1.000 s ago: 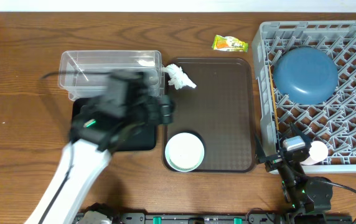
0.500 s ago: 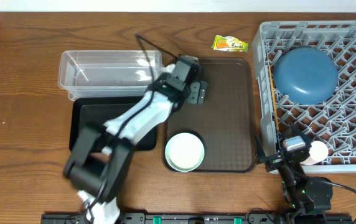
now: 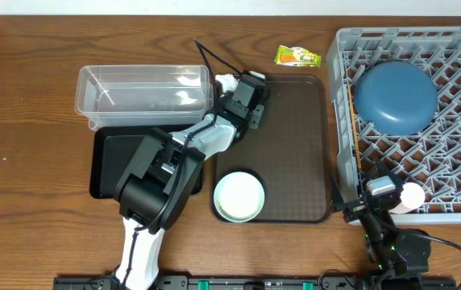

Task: Sort waste into correct bins and load items into the dishwasher rack
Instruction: 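Grasp the white tissue with the left gripper and drop it into the clear bin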

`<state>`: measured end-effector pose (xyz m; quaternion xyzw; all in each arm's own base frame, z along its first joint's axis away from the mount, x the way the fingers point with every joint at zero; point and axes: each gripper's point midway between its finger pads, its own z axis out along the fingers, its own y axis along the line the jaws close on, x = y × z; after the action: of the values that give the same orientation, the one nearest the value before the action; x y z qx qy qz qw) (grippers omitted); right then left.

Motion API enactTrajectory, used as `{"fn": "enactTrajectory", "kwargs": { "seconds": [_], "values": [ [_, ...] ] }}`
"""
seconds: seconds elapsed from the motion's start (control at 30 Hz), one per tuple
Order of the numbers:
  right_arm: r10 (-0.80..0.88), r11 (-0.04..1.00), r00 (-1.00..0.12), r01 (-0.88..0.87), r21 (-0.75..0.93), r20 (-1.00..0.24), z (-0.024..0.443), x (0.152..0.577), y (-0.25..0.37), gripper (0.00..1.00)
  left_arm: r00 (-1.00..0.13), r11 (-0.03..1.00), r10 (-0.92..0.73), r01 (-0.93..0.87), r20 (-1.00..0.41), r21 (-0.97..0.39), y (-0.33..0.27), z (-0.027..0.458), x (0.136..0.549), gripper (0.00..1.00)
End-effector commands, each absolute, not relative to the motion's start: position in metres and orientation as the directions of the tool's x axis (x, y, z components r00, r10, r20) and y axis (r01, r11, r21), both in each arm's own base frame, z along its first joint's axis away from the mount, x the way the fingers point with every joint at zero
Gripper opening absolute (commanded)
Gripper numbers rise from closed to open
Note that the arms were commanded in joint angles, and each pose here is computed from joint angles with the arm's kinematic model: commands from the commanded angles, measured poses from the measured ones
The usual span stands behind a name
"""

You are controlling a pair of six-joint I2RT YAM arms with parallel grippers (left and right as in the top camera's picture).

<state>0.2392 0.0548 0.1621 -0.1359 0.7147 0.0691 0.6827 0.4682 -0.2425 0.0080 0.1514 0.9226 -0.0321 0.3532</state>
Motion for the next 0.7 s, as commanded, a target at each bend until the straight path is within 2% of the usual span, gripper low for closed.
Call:
{"fn": "enactTrajectory", "kwargs": {
  "seconds": [0.0,0.03,0.1,0.27,0.43,0.53,0.63,0.67],
  "values": [
    [-0.109,0.956,-0.027,-0.278,-0.097,-0.994,0.162,0.24,0.052,0.99,-0.707,0.955,0.264,0.286,-0.656,0.076,-0.238,0.01,0.468,0.31],
    [-0.109,0.956,-0.027,-0.278,-0.097,-0.994,0.162,0.24,0.052,0.99,-0.702,0.96,0.24,0.274,-0.671,0.057,-0.24,0.023,0.468,0.15],
    [-0.109,0.956,-0.027,-0.278,-0.097,-0.994,0.162,0.24,0.052,0.99,-0.693,0.969,0.185,0.245,-0.697,0.013,-0.243,0.049,0.467,0.06],
    [-0.109,0.956,-0.027,-0.278,-0.097,-0.994,0.162,0.24,0.052,0.99,-0.65,0.952,0.106,0.284,-0.753,-0.111,-0.251,0.132,0.452,0.06],
    [-0.109,0.956,-0.027,-0.278,-0.097,-0.994,0.162,0.24,0.052,0.99,-0.595,0.963,0.059,0.246,-0.802,-0.112,-0.225,0.192,0.445,0.06],
    [-0.109,0.956,-0.027,-0.278,-0.097,-0.994,0.162,0.24,0.052,0.99,-0.595,0.986,0.032,0.151,-0.803,-0.072,-0.186,0.197,0.453,0.06],
    [-0.109,0.956,-0.027,-0.278,-0.097,-0.994,0.162,0.24,0.052,0.99,-0.639,0.996,-0.003,0.069,-0.769,-0.061,-0.151,0.178,0.463,0.07],
    [-0.109,0.956,-0.027,-0.278,-0.097,-0.994,0.162,0.24,0.052,0.99,-0.658,0.997,-0.032,0.03,-0.752,-0.068,-0.139,0.169,0.467,0.1]
  ]
}}
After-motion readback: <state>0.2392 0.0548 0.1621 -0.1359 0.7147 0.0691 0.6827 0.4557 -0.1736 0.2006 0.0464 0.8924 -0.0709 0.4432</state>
